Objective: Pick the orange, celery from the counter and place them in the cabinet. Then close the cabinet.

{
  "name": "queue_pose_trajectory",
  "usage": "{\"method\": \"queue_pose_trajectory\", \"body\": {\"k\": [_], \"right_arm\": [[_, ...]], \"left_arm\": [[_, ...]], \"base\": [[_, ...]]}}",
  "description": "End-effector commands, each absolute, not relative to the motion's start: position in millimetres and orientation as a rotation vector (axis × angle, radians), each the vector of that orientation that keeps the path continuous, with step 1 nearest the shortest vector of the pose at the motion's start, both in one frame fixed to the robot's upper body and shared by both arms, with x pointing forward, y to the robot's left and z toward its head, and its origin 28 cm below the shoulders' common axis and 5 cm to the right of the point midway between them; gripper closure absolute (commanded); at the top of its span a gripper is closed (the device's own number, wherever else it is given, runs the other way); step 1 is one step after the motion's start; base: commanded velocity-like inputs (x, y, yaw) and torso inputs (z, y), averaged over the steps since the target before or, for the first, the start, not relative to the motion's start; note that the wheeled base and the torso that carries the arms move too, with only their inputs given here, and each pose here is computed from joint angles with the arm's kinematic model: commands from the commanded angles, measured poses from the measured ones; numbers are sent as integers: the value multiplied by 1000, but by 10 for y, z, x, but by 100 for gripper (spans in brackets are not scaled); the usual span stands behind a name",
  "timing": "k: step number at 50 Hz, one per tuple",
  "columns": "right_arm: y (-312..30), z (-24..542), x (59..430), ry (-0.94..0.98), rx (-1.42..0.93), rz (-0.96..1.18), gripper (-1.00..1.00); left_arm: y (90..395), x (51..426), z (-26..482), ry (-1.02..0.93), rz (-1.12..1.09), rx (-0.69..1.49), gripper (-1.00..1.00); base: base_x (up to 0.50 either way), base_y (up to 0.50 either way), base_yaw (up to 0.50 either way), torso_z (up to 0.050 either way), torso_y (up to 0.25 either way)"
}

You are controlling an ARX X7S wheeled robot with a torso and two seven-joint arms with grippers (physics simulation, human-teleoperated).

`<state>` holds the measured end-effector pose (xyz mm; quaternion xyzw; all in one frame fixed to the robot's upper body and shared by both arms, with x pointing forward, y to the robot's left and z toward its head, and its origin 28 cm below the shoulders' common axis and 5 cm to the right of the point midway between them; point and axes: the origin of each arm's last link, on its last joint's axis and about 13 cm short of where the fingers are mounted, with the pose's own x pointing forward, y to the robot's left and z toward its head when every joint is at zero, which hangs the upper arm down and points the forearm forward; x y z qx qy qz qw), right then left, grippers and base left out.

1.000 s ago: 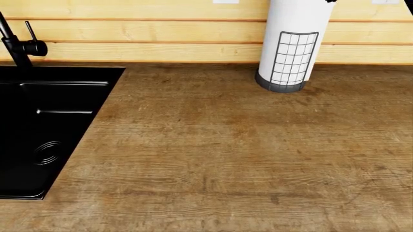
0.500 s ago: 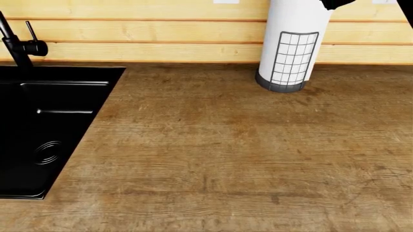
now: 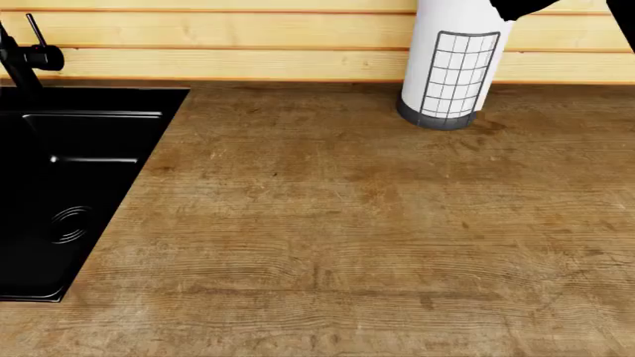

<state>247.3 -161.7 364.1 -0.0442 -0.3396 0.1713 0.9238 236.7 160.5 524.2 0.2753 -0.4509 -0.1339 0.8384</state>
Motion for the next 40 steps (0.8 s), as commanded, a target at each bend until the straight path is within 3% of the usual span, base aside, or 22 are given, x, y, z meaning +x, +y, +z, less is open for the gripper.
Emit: {"method": "queue_pose_trajectory", "body": {"k": [1,23,40], "right_arm": [[-1622,3621,2467,-696,-86,351,-100],[-1636,3609,2461,-698,-79,350,-100],[-1648,3579,2471,-695,-75,348,-100]], "left_arm": [[1521,2589,5032,-813,-376,605,-100],[1464,2508,5088,-834,-406,628,-100],[1410,2527,5115,-819,-420,660,-100]], "base": [[0,0,0,0,-238],[0,0,0,0,-231],[0,0,0,0,-26]]}}
